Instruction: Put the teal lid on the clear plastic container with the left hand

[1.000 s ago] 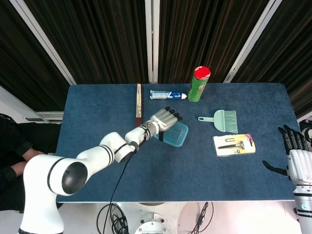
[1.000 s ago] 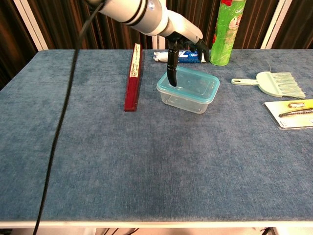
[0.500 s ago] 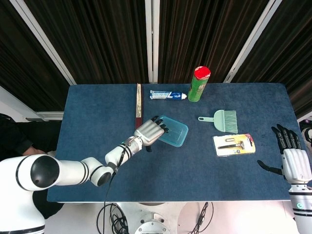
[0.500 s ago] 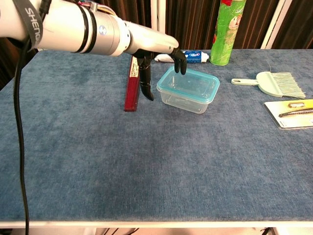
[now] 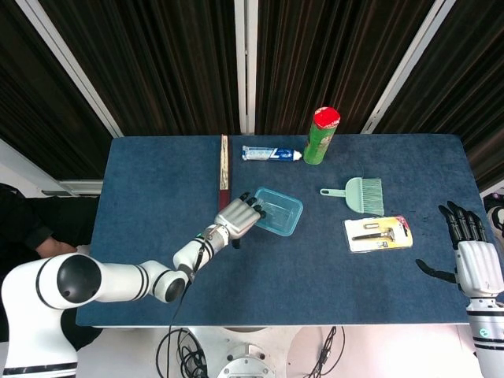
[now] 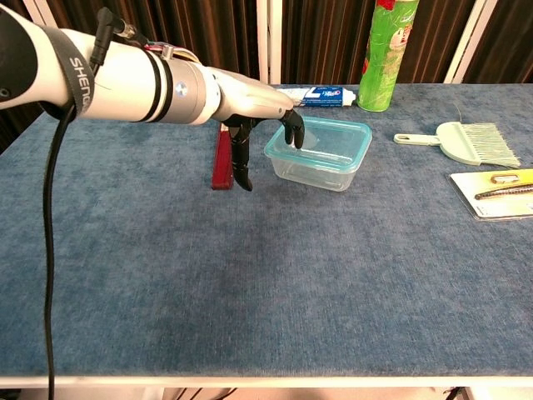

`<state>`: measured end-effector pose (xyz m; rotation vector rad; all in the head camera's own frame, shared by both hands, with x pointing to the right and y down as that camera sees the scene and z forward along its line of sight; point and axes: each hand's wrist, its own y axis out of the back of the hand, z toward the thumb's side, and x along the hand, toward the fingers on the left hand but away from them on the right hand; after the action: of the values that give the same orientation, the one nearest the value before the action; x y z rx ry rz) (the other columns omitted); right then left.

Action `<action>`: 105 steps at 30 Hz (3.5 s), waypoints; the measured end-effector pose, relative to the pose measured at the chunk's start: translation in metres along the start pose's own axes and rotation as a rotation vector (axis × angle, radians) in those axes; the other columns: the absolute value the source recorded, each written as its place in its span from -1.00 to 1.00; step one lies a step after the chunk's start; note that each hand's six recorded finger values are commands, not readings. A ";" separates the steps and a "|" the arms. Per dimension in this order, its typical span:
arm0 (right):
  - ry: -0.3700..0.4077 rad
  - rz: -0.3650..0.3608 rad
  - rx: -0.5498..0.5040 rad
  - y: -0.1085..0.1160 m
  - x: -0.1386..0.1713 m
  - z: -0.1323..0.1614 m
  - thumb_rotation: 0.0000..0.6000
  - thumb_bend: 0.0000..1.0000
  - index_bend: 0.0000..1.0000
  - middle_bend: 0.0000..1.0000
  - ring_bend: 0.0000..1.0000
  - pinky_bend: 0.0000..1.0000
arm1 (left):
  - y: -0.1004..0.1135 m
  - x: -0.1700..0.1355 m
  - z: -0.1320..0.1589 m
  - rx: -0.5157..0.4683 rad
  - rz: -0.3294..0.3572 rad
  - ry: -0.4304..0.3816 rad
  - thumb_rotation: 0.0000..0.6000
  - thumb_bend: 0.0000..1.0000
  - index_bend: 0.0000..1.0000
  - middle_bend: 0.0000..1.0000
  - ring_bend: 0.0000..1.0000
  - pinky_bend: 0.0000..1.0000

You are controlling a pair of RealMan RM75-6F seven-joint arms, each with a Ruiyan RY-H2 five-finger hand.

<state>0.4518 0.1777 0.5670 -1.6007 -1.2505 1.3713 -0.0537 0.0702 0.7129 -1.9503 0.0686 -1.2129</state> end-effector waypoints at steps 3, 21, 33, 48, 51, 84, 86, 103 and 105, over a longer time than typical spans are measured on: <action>-0.001 -0.001 -0.001 0.000 0.000 0.000 1.00 -0.92 -1.00 -1.00 -1.00 -1.00 | -0.002 0.001 0.001 0.003 -0.003 0.000 1.00 -0.81 -0.59 -0.66 -0.87 -1.00; -0.008 -0.012 -0.002 0.003 0.004 -0.002 1.00 -0.92 -1.00 -1.00 -1.00 -1.00 | 0.038 0.008 0.019 -0.016 0.128 -0.031 1.00 -0.81 -0.59 -0.69 -0.91 -1.00; -0.025 -0.010 0.000 0.003 0.007 -0.006 1.00 -0.92 -1.00 -1.00 -1.00 -1.00 | 0.040 0.046 0.046 -0.003 0.108 -0.046 1.00 -0.81 -0.59 -0.71 -0.91 -1.00; -0.036 -0.010 -0.001 0.003 0.007 -0.009 1.00 -0.92 -1.00 -1.00 -1.00 -1.00 | 0.029 0.060 0.056 0.016 0.076 -0.044 1.00 -0.81 -0.59 -0.71 -0.91 -1.00; -0.036 -0.010 -0.002 0.003 0.008 -0.009 1.00 -0.92 -1.00 -1.00 -1.00 -1.00 | 0.026 0.061 0.054 0.016 0.070 -0.039 1.00 -0.81 -0.59 -0.71 -0.91 -1.00; -0.014 -0.016 -0.003 0.004 0.010 -0.004 1.00 -0.92 -1.00 -1.00 -1.00 -1.00 | 0.017 0.008 0.065 0.053 0.136 -0.127 1.00 -0.83 -0.59 -0.71 -0.91 -1.00; -0.015 -0.016 -0.003 0.004 0.011 -0.004 1.00 -0.92 -1.00 -1.00 -1.00 -1.00 | 0.011 0.009 0.069 0.061 0.128 -0.133 1.00 -0.84 -0.59 -0.71 -0.91 -1.00; -0.012 -0.033 -0.003 0.009 0.016 -0.004 1.00 -0.92 -1.00 -1.00 -1.00 -1.00 | 0.017 0.002 0.058 0.008 0.156 -0.098 1.00 -0.87 -0.59 -0.71 -0.91 -1.00; -0.012 -0.034 -0.001 0.010 0.016 -0.005 1.00 -0.92 -1.00 -1.00 -1.00 -1.00 | 0.025 -0.005 0.047 -0.037 0.188 -0.080 1.00 -0.87 -0.59 -0.71 -0.91 -1.00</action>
<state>0.4589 0.1901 0.5534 -1.5677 -1.2801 1.3608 -0.0113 0.0837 0.6834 -1.9741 0.2292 -1.0169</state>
